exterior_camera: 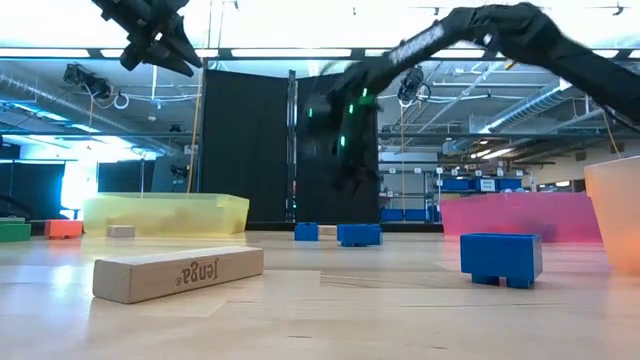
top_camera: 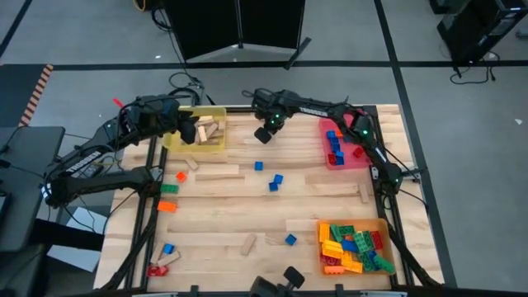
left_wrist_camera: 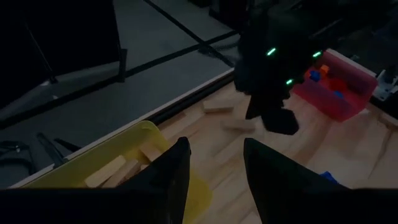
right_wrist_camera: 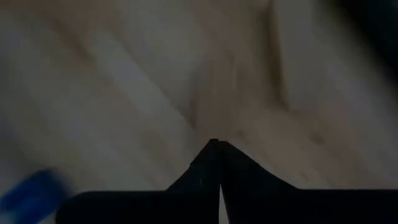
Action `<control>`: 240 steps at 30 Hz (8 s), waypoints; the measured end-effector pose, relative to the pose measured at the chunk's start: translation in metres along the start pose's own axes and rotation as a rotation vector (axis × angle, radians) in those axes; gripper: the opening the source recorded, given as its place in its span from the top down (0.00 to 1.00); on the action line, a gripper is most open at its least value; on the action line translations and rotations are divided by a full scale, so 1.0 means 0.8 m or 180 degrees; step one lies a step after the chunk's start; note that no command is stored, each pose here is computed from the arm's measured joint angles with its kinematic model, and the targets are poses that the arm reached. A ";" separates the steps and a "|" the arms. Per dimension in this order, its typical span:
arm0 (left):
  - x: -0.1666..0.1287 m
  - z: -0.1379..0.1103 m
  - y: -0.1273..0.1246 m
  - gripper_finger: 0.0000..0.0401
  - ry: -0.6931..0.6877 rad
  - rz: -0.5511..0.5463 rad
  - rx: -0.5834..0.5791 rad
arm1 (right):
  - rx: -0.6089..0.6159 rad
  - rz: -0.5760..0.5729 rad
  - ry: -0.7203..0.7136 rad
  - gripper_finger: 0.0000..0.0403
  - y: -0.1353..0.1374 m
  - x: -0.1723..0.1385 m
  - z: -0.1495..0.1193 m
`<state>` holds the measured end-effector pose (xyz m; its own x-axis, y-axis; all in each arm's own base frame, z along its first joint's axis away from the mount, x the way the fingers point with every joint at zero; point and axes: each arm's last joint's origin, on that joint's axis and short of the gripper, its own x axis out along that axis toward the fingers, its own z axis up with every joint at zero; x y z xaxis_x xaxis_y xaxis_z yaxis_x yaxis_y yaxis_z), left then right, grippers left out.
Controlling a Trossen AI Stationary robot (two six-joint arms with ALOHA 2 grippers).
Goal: Sort blocks by size
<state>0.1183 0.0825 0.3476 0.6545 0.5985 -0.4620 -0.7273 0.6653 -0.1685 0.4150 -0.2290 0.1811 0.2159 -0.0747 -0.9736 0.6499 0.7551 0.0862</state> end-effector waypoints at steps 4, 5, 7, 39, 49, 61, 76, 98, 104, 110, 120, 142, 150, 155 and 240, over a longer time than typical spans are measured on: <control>0.003 0.003 -0.001 0.61 -0.0045 -0.0010 -0.0006 | -0.0063 0.0035 -0.0340 0.95 0.008 -0.058 0.000; 0.004 0.005 -0.002 0.61 -0.0083 -0.0019 -0.0012 | -0.0040 0.0039 -0.0370 0.95 0.008 -0.064 0.000; 0.006 0.007 -0.003 0.61 -0.0130 -0.0028 -0.0019 | 0.0011 0.0039 -0.0370 0.95 0.009 -0.066 -0.001; 0.028 0.008 -0.006 0.61 -0.0002 0.0001 0.0000 | 0.0225 -0.0016 -0.0207 0.32 0.014 0.012 0.002; 0.029 0.008 -0.006 0.61 0.0002 0.0002 -0.0001 | 0.0067 0.0013 0.0057 0.54 0.014 0.047 -0.003; 0.029 0.008 -0.006 0.61 0.0006 0.0001 -0.0002 | -0.0006 -0.0066 0.0177 0.70 0.013 0.051 -0.009; 0.029 0.009 -0.007 0.61 -0.0021 -0.0048 -0.0007 | -0.0281 0.0153 -0.0476 0.70 0.041 -0.087 -0.017; 0.032 0.054 -0.038 0.61 -0.0964 -0.1790 0.0436 | -0.1145 0.1330 -0.2659 0.69 0.113 -0.274 -0.034; 0.051 0.051 -0.043 0.61 -0.0840 -0.2021 0.0653 | -0.1440 0.1368 -0.2789 0.69 0.134 -0.278 -0.040; 0.068 0.052 -0.046 0.61 -0.0788 -0.2038 0.0642 | -0.1520 0.1352 -0.2808 0.69 0.139 -0.278 -0.043; 0.072 0.058 -0.051 0.61 -0.0969 -0.2151 0.0685 | -0.1552 0.1442 -0.2797 0.69 0.140 -0.280 -0.044; 0.064 0.070 -0.055 0.61 -0.1283 -0.2432 0.0637 | -0.1720 0.1704 -0.2686 0.69 0.144 -0.277 -0.046; 0.067 0.066 -0.054 0.61 -0.1124 -0.2326 0.0582 | -0.1702 0.1646 -0.2731 0.69 0.144 -0.276 -0.045; 0.068 0.065 -0.053 0.61 -0.1081 -0.2309 0.0520 | -0.1673 0.1568 -0.2745 0.69 0.143 -0.276 -0.044; 0.186 -0.052 0.123 0.44 0.2118 0.0622 -0.0454 | -0.1332 0.0614 -0.1693 0.15 0.122 -0.031 -0.130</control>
<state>0.1352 0.2186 0.2261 0.2771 0.2708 -0.9219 -0.8684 0.4813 -0.1196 0.3972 -0.0854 0.1917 0.6956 -0.1420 -0.7042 0.2523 0.9661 0.0543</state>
